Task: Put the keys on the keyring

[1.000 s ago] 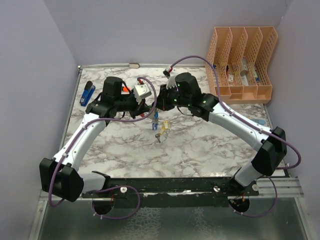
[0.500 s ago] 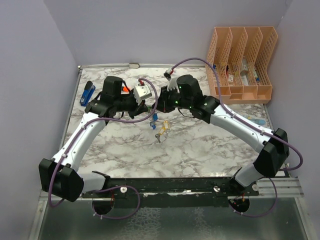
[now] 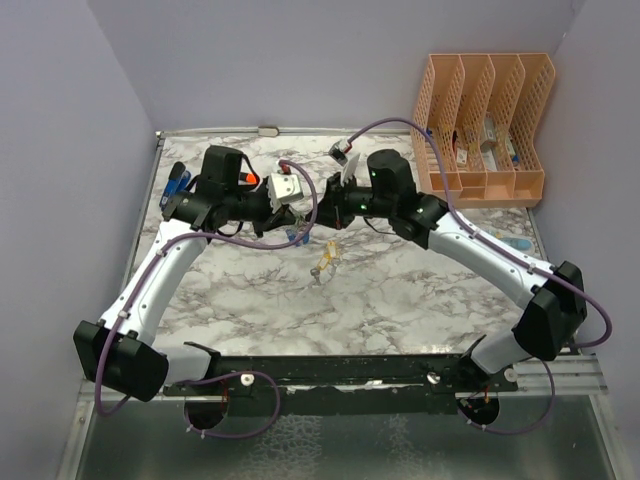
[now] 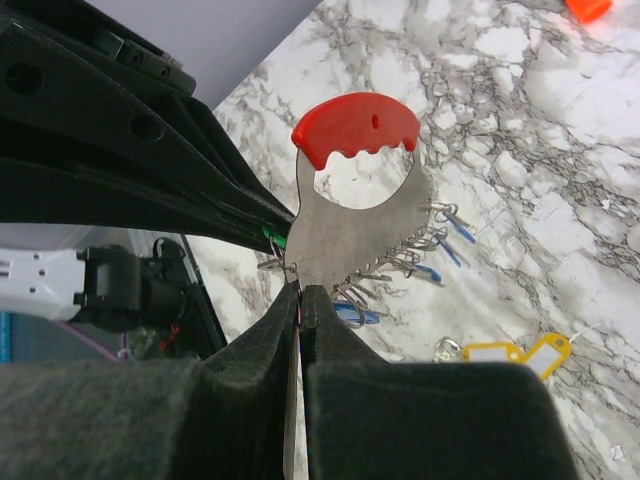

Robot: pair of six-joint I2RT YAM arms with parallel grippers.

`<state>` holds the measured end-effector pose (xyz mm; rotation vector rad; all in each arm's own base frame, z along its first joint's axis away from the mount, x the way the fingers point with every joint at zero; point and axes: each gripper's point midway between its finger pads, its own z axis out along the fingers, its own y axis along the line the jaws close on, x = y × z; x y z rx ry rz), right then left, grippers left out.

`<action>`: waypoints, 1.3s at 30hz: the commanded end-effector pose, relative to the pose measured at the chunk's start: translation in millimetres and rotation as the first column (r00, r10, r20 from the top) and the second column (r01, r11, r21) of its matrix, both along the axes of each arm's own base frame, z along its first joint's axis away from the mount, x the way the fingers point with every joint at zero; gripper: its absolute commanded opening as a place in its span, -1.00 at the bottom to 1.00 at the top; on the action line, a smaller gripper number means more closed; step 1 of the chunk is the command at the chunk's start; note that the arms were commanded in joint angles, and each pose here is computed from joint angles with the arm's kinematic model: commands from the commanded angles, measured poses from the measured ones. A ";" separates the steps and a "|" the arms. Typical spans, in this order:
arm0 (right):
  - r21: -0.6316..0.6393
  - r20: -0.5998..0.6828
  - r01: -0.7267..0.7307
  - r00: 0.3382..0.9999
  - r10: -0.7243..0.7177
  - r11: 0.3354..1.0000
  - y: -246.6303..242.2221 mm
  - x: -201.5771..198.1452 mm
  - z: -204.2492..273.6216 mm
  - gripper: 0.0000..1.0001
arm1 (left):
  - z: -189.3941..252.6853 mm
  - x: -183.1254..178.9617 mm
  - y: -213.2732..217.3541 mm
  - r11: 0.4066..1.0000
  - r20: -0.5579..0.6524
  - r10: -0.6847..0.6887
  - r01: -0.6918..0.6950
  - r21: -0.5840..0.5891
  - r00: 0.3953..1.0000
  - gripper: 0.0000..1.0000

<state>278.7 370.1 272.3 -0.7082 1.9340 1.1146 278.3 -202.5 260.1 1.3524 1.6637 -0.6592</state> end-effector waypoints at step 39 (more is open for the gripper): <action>-0.023 0.059 -0.492 0.869 0.492 0.871 -3.4 -42.3 -20.4 -0.98 | -10.7 -28.3 4.6 0.964 0.088 -0.260 0.253 0.083 0.962 -0.89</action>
